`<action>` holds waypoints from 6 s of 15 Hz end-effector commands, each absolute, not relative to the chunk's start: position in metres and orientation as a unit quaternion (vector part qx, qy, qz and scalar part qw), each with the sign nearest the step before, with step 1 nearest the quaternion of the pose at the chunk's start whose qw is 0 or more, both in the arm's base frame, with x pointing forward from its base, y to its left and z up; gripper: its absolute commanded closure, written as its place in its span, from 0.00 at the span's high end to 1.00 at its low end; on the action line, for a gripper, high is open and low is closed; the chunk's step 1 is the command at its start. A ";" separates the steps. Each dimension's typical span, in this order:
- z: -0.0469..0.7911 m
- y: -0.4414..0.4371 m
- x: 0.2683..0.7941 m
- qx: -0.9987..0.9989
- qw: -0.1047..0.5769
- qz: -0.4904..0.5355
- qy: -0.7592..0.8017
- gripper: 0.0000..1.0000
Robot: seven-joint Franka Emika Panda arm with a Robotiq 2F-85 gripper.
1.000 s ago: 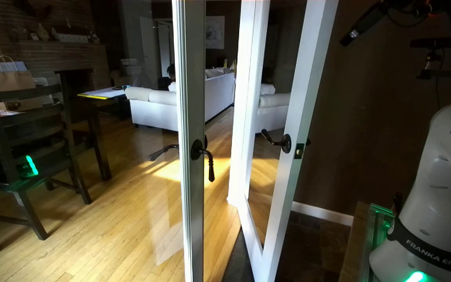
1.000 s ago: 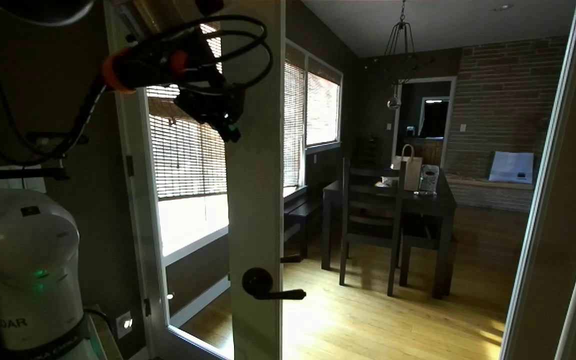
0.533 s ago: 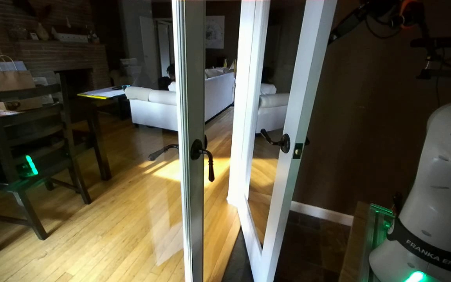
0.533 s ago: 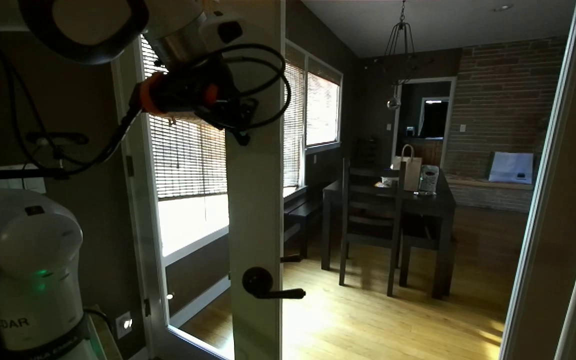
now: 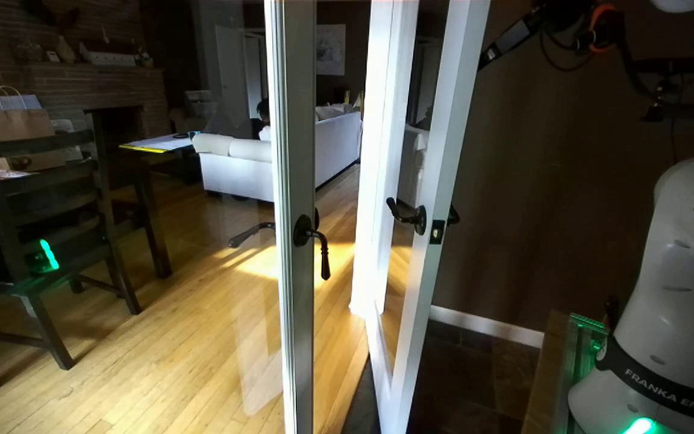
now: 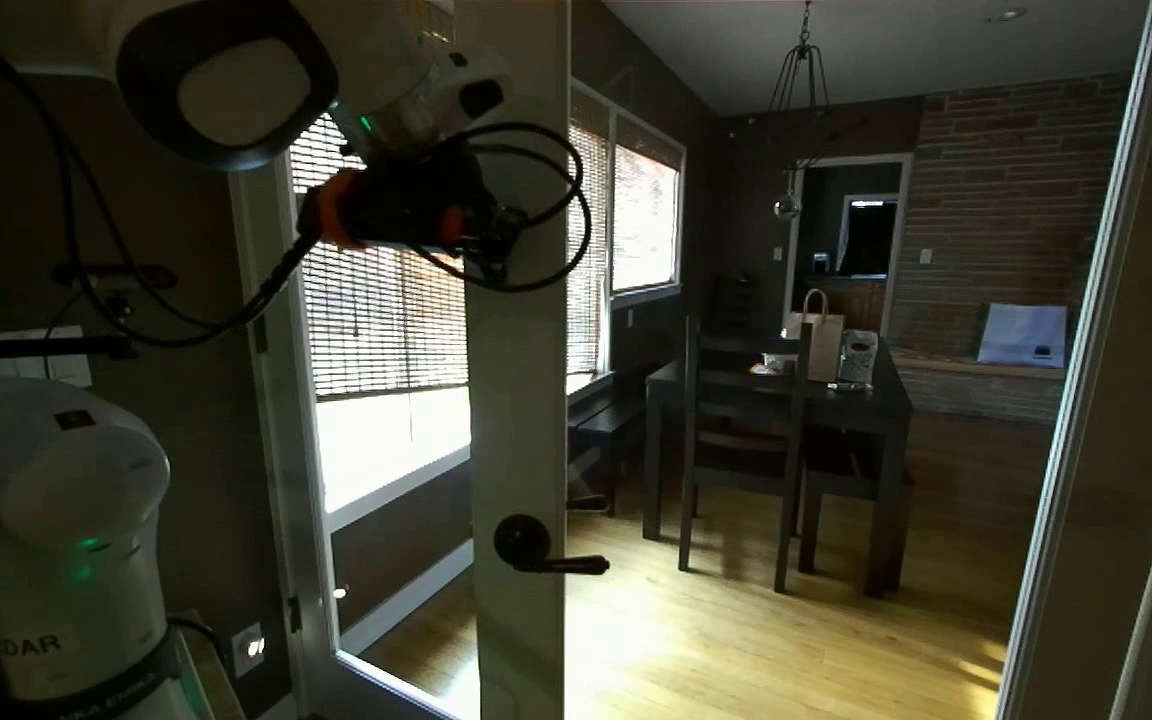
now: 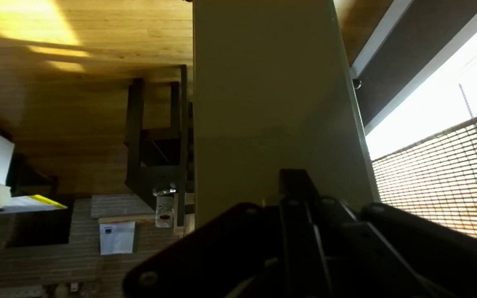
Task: Close the white glass door fully
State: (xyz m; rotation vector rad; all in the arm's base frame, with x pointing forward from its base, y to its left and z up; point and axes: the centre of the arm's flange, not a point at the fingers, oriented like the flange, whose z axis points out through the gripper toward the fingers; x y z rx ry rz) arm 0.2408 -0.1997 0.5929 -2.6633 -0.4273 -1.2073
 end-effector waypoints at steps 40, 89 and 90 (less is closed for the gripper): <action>0.609 -0.073 0.395 -0.841 0.163 -0.515 -0.017 0.01; 0.572 -0.006 0.361 -0.993 0.041 -0.105 0.037 1.00; 0.571 -0.004 0.361 -0.993 0.041 -0.104 0.035 1.00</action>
